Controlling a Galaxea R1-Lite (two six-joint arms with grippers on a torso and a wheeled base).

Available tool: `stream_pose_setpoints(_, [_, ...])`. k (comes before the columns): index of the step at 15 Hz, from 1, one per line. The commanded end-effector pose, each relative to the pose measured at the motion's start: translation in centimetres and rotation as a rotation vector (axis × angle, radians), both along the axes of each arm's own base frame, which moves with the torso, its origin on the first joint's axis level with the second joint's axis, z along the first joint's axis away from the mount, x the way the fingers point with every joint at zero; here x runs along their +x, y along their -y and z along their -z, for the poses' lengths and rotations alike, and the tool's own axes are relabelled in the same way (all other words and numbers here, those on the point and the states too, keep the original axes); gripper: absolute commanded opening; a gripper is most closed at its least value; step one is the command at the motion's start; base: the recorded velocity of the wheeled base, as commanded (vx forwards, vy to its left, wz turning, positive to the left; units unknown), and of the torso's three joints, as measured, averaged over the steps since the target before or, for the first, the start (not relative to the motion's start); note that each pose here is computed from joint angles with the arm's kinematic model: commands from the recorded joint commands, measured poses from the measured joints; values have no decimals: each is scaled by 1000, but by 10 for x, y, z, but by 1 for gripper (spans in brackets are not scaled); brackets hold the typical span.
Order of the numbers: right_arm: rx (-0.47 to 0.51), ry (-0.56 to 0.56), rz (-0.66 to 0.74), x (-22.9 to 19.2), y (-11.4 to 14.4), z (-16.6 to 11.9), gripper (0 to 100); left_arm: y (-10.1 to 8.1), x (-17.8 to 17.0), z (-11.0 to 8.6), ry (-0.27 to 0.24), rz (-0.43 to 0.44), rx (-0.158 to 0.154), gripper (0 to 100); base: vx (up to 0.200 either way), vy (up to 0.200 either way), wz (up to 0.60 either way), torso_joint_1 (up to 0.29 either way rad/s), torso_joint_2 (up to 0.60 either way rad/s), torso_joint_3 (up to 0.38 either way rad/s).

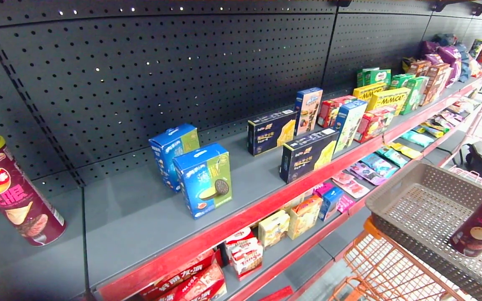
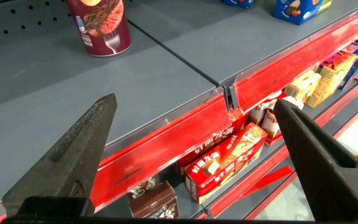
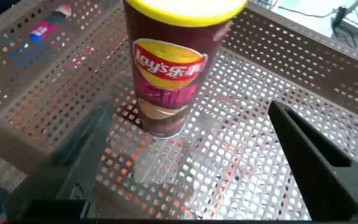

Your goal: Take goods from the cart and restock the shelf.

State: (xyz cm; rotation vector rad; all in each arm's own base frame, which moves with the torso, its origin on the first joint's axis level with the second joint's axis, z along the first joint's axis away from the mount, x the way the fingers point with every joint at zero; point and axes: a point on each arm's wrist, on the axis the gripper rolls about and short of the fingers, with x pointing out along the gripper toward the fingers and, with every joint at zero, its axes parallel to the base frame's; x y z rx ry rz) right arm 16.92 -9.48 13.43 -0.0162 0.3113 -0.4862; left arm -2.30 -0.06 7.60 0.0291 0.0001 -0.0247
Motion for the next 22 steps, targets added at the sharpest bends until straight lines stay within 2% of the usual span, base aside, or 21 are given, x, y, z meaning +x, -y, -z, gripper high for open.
stream_pose_setpoints(1, [10, -27, -6, 6, 5, 5, 100, 0, 0, 0, -1, 0, 0, 100, 0, 0, 0, 0, 0, 0])
stream_pose_setpoints(16, [-51, -9, -168, 26, 18, 11, 100, 0, 0, 0, -1, 0, 0, 100, 0, 0, 0, 0, 0, 0])
stream_pose_setpoints(22, [-56, -6, -181, 37, 23, 13, 100, 0, 0, 0, -1, 0, 0, 100, 0, 0, 0, 0, 0, 0])
